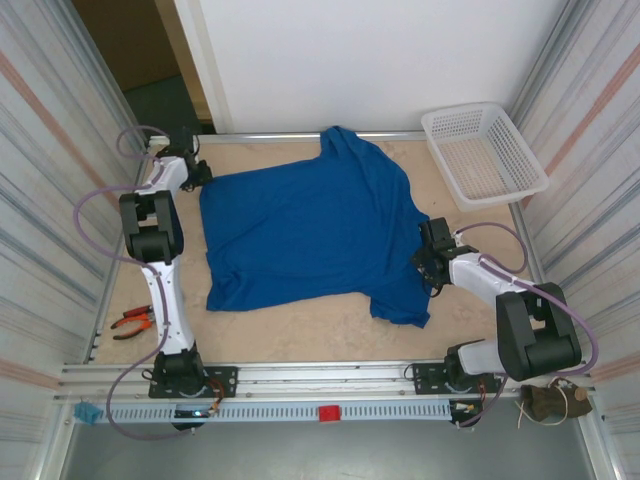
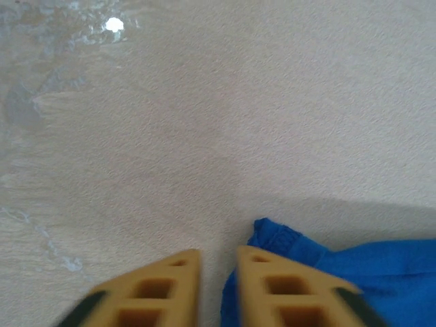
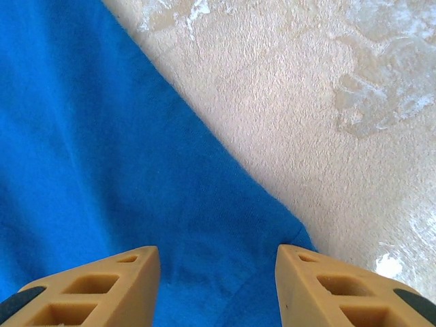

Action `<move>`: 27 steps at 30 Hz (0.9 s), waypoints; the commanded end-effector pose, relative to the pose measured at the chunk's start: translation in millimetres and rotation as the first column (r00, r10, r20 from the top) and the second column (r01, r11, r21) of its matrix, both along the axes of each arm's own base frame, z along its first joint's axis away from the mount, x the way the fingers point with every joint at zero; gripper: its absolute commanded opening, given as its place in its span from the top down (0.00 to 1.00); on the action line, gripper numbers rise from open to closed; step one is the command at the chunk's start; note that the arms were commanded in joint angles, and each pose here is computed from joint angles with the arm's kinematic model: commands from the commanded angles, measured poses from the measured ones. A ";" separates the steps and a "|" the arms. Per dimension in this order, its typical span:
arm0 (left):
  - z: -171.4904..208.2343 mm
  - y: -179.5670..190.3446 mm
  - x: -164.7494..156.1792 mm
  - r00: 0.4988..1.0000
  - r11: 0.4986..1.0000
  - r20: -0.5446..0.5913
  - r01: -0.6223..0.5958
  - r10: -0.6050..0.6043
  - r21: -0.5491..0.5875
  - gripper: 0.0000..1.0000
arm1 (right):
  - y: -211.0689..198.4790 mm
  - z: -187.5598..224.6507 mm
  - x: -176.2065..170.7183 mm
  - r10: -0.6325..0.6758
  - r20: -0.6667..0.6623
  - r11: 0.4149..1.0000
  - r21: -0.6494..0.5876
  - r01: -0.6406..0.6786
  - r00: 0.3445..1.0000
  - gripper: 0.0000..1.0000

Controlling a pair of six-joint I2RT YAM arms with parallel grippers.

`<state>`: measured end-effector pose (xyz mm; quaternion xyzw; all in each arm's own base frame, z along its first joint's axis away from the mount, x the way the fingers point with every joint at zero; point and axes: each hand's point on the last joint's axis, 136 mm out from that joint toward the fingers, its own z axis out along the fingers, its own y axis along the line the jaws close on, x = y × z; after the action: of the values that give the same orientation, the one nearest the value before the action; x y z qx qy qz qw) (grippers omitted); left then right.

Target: Fold the inside-out t-shirt

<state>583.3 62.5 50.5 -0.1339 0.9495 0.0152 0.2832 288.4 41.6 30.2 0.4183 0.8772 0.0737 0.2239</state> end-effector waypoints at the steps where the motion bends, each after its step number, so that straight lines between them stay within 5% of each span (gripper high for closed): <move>1: 44.5 -13.6 -1.5 0.995 0.998 0.091 0.036 -0.040 0.043 0.64 | -10.5 -1.7 -8.7 -0.047 -0.019 0.999 -0.027 0.046 0.999 0.53; 27: -18.9 0.7 -15.3 0.994 0.996 -0.113 0.004 0.007 0.094 0.60 | -13.1 3.4 -6.4 -0.058 -0.005 0.998 -0.032 0.058 0.998 0.54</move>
<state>570.9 50.9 34.2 -0.1149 0.9600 0.0452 0.2514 287.2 40.0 30.1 0.4196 0.8771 0.0702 0.2232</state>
